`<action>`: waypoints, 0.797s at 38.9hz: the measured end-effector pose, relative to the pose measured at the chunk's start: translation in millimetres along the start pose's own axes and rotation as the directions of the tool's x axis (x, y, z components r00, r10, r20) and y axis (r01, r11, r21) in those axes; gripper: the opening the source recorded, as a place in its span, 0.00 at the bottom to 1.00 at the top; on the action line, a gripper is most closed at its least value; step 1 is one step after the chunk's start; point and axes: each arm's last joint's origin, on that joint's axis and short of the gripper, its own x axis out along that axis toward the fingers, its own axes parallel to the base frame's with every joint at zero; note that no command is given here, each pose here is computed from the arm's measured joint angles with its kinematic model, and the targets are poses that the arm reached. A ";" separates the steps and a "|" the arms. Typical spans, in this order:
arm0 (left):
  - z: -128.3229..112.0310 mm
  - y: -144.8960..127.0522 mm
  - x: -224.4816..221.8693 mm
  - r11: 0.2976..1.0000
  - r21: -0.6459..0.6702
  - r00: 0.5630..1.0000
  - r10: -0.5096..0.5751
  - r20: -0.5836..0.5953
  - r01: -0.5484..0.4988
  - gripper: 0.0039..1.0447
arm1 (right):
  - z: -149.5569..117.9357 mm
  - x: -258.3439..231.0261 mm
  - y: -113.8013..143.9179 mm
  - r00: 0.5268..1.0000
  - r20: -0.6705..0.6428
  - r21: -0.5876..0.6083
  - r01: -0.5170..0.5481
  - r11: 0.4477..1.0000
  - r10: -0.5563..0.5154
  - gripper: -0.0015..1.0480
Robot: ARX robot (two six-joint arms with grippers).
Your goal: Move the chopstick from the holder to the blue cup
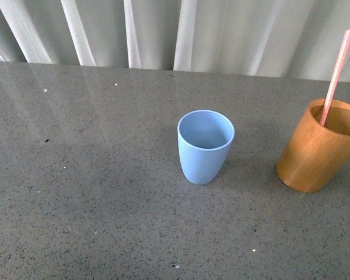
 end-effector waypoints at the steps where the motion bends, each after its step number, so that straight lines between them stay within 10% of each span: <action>1: 0.0 0.0 0.0 1.000 0.000 1.000 0.000 0.000 0.000 0.94 | 0.7 4.2 -0.2 1.000 0.003 -0.001 -0.009 1.000 0.009 0.90; 31: 0.0 0.0 0.0 1.000 0.000 1.000 0.000 0.000 0.000 0.94 | 27.1 108.3 13.1 0.995 -0.005 -0.081 -0.103 0.991 0.103 0.90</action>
